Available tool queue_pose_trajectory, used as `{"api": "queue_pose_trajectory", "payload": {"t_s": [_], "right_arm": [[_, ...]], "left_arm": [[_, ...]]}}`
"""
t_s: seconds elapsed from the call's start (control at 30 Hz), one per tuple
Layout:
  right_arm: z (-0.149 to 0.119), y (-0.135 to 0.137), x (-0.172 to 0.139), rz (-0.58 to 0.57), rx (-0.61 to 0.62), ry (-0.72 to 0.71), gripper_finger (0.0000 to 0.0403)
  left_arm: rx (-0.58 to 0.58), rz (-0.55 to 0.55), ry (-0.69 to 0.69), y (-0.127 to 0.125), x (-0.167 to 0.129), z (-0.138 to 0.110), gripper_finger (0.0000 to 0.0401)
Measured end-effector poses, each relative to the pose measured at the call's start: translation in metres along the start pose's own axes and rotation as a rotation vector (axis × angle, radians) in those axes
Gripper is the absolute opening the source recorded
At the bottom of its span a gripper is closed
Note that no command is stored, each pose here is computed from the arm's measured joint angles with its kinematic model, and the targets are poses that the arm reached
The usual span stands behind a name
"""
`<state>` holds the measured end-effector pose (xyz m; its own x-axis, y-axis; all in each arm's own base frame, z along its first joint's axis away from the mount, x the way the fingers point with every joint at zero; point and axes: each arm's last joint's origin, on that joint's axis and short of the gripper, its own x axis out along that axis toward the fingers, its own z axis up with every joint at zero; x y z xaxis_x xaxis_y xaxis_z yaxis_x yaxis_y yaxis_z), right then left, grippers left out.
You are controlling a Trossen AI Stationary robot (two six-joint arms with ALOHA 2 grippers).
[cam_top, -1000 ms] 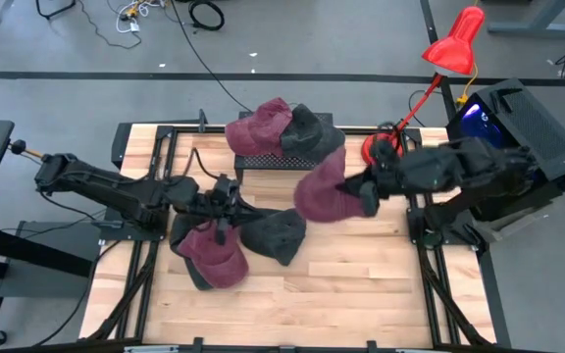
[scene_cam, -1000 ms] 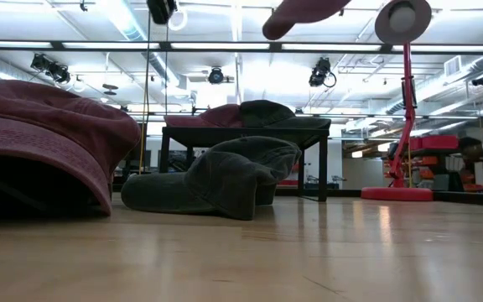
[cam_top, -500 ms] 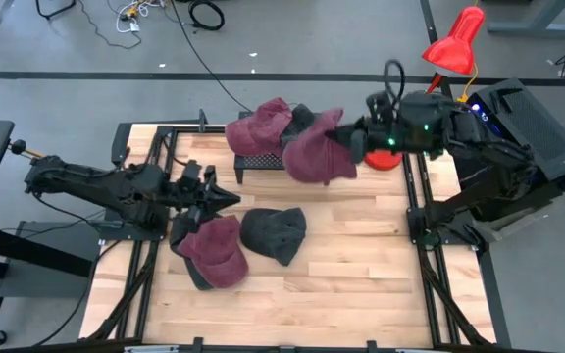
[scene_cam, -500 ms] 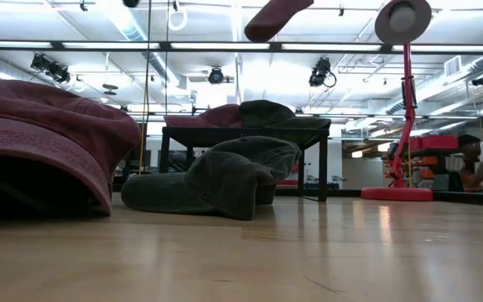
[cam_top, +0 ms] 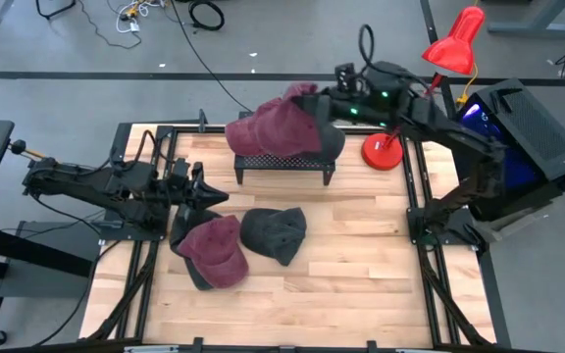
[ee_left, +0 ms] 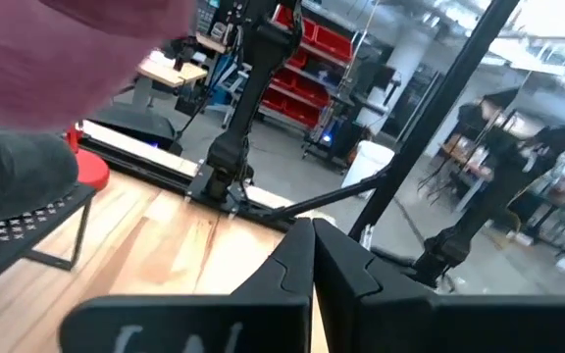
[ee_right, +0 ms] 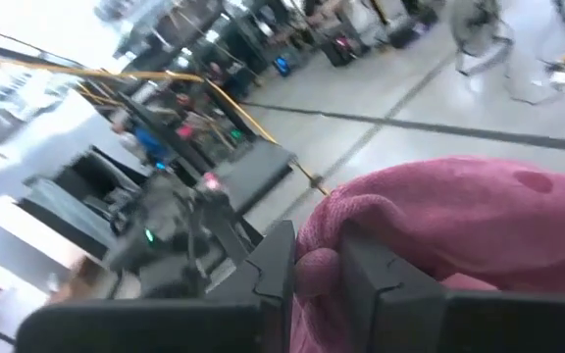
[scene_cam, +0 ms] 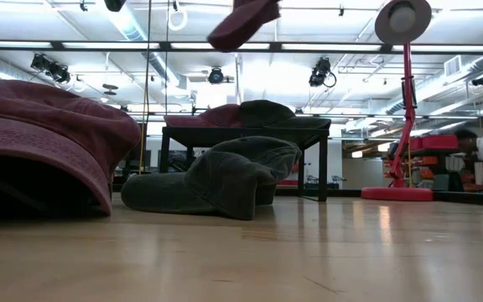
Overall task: Pick & Place hat
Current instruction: Stack the right red cap on top of the red cap on the shelf
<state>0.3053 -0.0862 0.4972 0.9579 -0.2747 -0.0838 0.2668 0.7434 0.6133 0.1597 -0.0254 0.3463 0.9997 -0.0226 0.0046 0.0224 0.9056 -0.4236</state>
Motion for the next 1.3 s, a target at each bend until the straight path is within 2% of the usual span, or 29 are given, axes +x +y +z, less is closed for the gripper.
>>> {"api": "queue_pose_trajectory", "payload": {"t_s": [0.17, 0.67, 0.97, 1.3], "right_arm": [[0.007, -0.022, 0.031, 0.064, 0.044, -0.03, 0.0046], [0.007, -0.099, 0.101, 0.105, 0.165, -0.03, 0.0046], [0.0, -0.131, 0.127, 0.177, 0.252, 0.012, 0.0046], [-0.011, -0.15, 0.141, 0.197, 0.288, 0.1, 0.0046]], "left_arm": [[0.014, 0.007, 0.016, 0.001, 0.0, -0.002, 0.0006], [0.02, 0.016, 0.036, 0.002, 0.0, -0.004, 0.0009], [0.017, 0.016, 0.036, 0.002, 0.0, -0.004, 0.0008], [0.017, 0.023, 0.034, 0.002, 0.0, -0.004, 0.0006]]}}
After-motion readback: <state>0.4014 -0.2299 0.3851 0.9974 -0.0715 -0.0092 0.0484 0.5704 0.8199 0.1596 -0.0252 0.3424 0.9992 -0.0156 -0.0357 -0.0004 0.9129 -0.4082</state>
